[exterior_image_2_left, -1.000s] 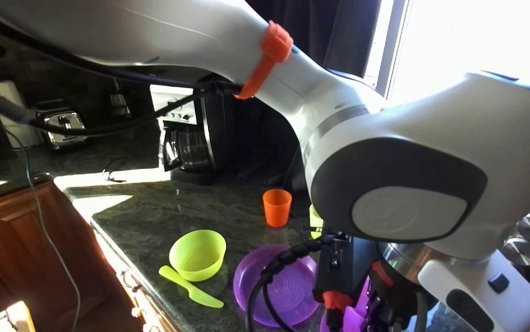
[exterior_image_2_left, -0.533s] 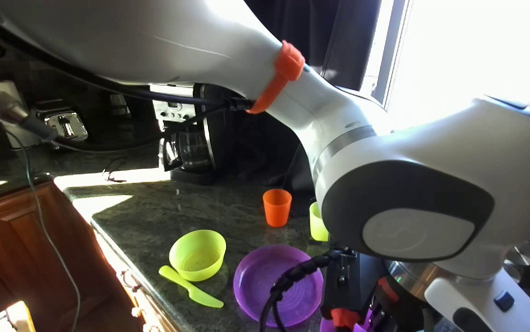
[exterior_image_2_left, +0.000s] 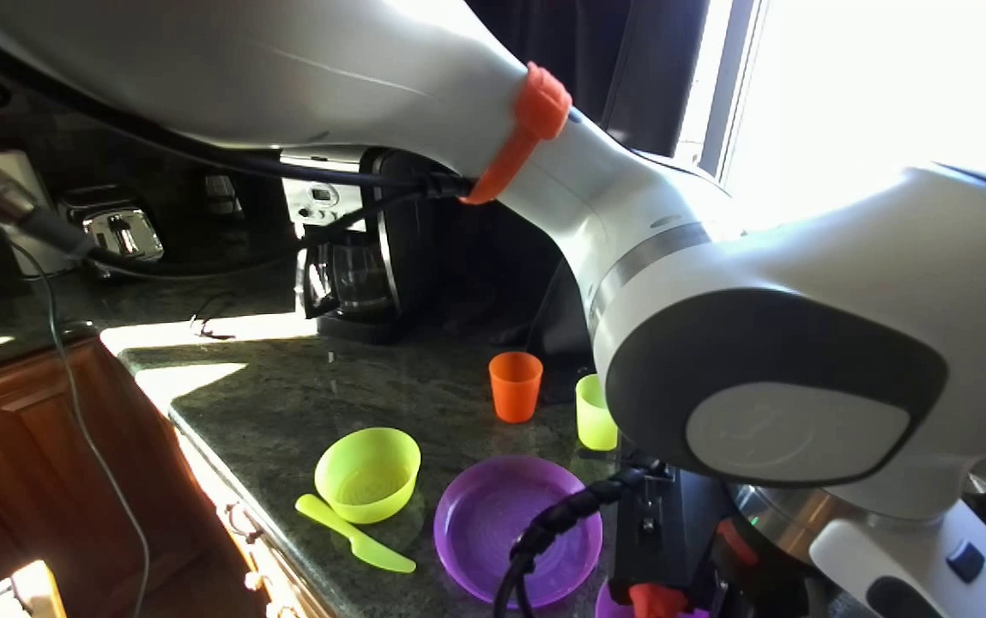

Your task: Put the cups in their matching bowls

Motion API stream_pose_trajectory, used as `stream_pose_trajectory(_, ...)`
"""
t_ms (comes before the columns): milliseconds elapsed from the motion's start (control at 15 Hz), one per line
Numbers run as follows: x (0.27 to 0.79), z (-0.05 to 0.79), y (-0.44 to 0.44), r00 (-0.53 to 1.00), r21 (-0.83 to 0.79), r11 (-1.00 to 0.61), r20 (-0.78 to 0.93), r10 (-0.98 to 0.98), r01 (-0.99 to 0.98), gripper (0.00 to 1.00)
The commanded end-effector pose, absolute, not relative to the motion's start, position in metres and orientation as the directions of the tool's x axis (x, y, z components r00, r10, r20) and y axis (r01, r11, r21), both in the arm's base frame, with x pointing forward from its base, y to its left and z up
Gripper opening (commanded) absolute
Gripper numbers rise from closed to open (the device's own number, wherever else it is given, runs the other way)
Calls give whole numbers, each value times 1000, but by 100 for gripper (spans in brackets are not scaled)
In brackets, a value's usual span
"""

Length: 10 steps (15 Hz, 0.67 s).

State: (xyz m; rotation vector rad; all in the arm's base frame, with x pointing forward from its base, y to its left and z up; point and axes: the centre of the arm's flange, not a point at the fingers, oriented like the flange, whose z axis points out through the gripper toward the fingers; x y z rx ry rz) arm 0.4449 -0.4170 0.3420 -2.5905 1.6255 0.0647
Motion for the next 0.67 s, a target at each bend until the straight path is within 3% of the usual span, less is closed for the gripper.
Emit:
stream_pose_trajectory(0,430,371,-412,465,-69,-460,-84,-881,-885,88)
stream_pose_trajectory(67,426,382,-410,473,-71,-468,-70,-878,-881,96)
stream_pose_trajectory(133,422,394,-408,480,-83,-474,-63,-875,-876,99)
stream_pose_trajectory(600,436,459,-369,594,-159,-590,23,-804,-792,100)
